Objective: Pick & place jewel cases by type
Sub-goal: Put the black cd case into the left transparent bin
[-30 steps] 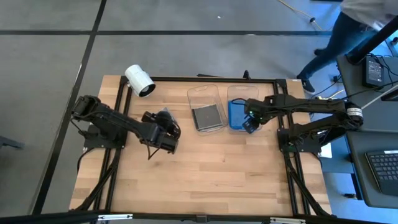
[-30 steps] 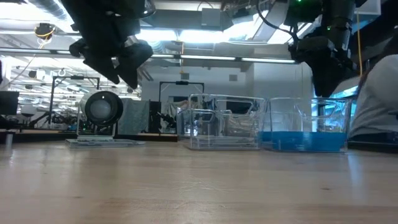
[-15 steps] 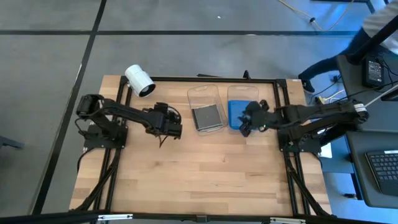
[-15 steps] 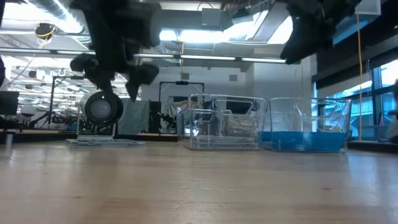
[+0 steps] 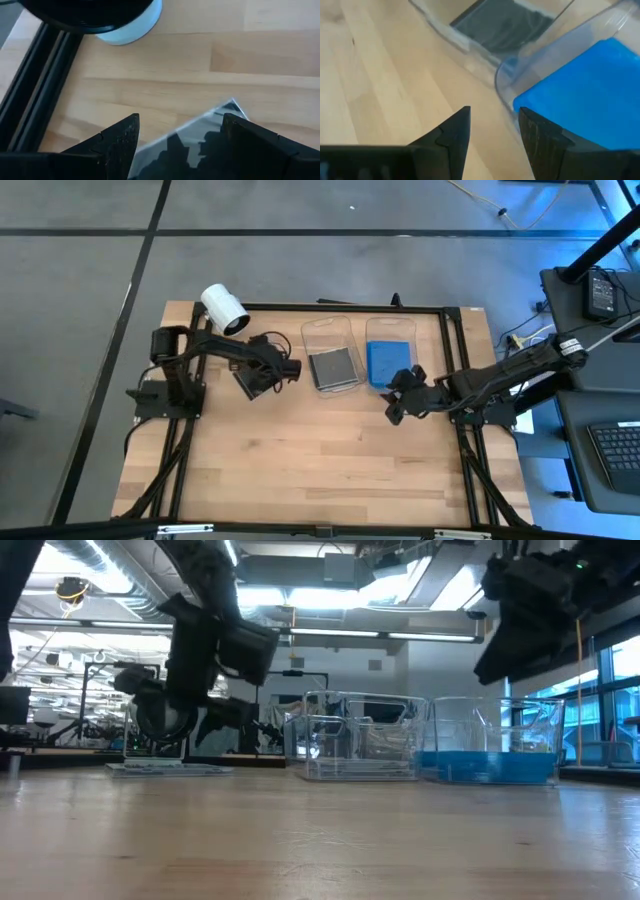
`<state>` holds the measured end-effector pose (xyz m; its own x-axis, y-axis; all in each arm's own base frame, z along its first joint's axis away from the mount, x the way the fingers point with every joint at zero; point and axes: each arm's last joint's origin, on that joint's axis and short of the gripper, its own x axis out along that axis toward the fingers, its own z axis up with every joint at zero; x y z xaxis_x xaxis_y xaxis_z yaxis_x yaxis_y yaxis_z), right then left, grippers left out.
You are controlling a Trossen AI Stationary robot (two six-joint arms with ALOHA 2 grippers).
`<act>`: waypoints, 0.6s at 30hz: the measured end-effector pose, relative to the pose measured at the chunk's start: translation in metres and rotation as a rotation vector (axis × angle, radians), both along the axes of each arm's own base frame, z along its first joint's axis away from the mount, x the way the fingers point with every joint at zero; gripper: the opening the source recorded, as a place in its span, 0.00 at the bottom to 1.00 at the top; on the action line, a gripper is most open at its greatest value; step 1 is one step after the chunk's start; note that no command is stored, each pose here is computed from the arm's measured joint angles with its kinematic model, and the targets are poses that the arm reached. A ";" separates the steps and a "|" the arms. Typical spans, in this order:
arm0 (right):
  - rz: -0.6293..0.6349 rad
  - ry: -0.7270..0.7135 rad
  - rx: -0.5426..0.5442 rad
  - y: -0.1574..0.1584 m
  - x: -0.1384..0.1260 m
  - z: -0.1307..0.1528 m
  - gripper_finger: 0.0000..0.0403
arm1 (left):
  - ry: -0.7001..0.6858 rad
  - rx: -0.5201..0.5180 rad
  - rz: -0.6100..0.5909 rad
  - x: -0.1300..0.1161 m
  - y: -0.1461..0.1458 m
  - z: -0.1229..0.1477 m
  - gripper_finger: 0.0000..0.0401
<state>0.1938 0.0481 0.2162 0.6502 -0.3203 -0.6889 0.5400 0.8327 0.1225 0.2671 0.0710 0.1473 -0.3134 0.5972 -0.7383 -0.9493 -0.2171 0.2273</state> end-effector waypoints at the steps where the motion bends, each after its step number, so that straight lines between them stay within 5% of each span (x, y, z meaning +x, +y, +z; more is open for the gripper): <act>1: 0.002 0.001 0.005 0.001 -0.001 -0.003 0.42 | -0.003 -0.009 0.006 0.000 0.003 -0.002 0.70; 9: 0.026 -0.009 0.014 0.006 -0.004 -0.013 0.42 | -0.081 -0.025 -0.010 0.006 0.030 -0.004 0.70; 18: 0.056 -0.009 0.013 0.012 -0.006 -0.013 0.42 | -0.015 -0.067 0.044 0.002 0.040 -0.019 0.70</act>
